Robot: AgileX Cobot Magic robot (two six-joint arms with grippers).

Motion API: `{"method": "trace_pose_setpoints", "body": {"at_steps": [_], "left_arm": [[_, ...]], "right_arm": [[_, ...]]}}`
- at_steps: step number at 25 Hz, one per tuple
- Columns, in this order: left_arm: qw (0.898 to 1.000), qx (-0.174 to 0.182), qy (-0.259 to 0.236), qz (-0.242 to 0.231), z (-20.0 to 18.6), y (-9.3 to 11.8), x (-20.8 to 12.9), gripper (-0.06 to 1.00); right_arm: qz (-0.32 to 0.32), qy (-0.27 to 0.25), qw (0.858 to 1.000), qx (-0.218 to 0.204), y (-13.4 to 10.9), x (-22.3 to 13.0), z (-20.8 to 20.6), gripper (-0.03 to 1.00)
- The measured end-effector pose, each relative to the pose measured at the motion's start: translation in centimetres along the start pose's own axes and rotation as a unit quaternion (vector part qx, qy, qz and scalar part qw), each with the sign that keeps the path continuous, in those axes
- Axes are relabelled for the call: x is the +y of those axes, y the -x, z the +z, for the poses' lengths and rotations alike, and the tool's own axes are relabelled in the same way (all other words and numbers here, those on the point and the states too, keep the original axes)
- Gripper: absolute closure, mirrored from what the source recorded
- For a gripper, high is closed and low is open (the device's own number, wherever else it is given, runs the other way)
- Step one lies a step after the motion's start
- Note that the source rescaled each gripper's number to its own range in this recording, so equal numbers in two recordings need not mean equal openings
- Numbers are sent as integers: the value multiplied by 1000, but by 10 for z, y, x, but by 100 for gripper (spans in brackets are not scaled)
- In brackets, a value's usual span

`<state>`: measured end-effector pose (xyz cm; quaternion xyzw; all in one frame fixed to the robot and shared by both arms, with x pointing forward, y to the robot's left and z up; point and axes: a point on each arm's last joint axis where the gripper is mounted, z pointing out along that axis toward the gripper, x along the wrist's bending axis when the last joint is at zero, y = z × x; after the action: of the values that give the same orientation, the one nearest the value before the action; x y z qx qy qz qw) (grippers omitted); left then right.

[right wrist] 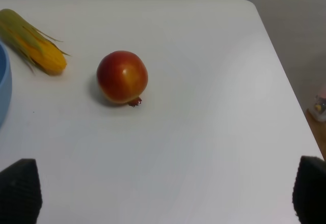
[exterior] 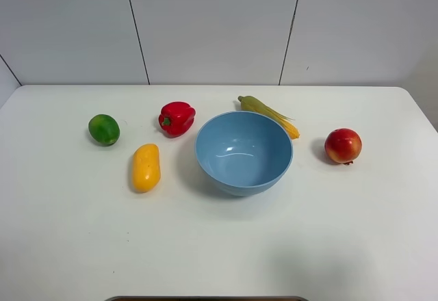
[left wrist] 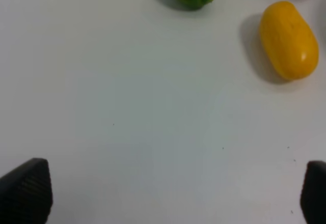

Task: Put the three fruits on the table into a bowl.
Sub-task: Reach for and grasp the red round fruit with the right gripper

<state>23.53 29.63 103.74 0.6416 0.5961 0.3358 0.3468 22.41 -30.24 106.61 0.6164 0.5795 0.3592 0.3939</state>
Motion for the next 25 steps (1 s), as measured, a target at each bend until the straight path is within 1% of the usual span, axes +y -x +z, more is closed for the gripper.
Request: {"method": "trace_pose_setpoints", "body": {"at_steps": [7,10,14,17,18,21,23,25], "left_arm": [[1000,0,0,0,0,0,0,-6],[1000,0,0,0,0,0,0,-6],[1000,0,0,0,0,0,0,-6],[1000,0,0,0,0,0,0,-6],[1000,0,0,0,0,0,0,-6],[1000,0,0,0,0,0,0,-6],[1000,0,0,0,0,0,0,-6],[1000,0,0,0,0,0,0,-6]], "right_arm": [[-1,-1,1000,0,0,0,0,-3],[-8,-32,999,-1,0,8,7,-3],[-21,-88,996,-13,1,41,23,-3],[-30,-128,991,-21,2,76,41,-3],[-30,-128,991,-21,2,76,41,-3],[-28,-171,985,-21,0,109,71,-3],[-30,-206,978,-20,-1,125,100,-3],[-33,-228,973,-19,-3,139,129,-3]]}}
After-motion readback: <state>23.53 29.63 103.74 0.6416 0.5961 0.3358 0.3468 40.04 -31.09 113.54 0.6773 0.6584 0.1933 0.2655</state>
